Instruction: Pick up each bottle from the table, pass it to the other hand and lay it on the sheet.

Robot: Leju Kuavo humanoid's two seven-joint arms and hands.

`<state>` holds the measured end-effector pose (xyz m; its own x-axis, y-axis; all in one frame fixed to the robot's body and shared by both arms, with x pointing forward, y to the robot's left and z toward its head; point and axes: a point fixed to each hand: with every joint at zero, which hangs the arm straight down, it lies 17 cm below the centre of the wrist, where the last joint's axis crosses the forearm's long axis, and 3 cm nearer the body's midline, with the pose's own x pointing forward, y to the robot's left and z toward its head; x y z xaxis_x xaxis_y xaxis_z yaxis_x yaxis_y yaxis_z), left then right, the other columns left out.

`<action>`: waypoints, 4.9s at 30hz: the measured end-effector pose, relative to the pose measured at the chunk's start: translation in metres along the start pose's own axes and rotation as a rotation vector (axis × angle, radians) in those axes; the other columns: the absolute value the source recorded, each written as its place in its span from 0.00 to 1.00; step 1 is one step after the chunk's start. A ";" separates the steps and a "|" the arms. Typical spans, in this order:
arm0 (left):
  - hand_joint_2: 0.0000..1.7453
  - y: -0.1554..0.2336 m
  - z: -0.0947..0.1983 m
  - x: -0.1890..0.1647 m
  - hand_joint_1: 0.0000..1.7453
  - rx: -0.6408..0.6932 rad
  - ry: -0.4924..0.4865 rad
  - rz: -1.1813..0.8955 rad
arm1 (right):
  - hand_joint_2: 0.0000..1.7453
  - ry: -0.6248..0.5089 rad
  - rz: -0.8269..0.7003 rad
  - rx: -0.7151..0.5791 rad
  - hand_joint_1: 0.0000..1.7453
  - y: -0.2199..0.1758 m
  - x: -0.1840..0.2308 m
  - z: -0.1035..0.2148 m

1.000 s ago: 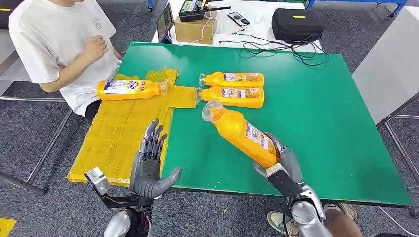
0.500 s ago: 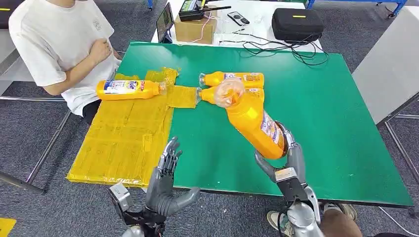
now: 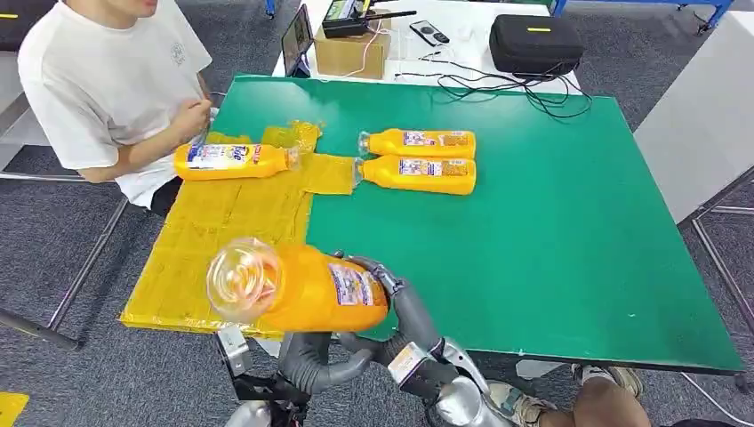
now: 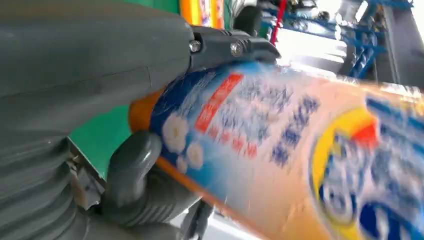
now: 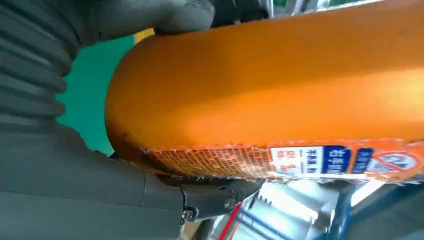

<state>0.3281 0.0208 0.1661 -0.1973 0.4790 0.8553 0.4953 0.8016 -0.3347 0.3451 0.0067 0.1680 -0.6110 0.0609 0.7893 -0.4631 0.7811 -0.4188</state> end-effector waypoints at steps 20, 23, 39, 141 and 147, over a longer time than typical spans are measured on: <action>1.00 0.044 0.002 0.019 0.00 0.193 -0.060 -0.140 | 1.00 0.056 -0.005 0.143 1.00 0.059 -0.015 0.002; 1.00 0.047 0.003 0.019 0.00 0.211 -0.061 -0.154 | 1.00 0.063 0.001 0.146 1.00 0.060 -0.017 0.002; 1.00 0.061 0.006 0.020 1.00 0.233 -0.021 0.234 | 0.00 0.125 0.096 0.171 0.00 0.073 -0.037 0.014; 1.00 0.268 -0.143 0.035 0.00 0.266 0.151 -0.918 | 0.00 -0.003 0.232 -0.310 0.00 -0.050 -0.009 0.035; 1.00 0.266 -0.121 0.053 0.00 0.382 0.062 -0.863 | 1.00 0.117 0.598 -0.311 0.00 -0.086 -0.047 0.053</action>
<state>0.5513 0.2162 0.1702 -0.3153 -0.3453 0.8840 -0.1137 0.9385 0.3260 0.3798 -0.0957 0.1426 -0.6232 0.5903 0.5130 0.1491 0.7336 -0.6630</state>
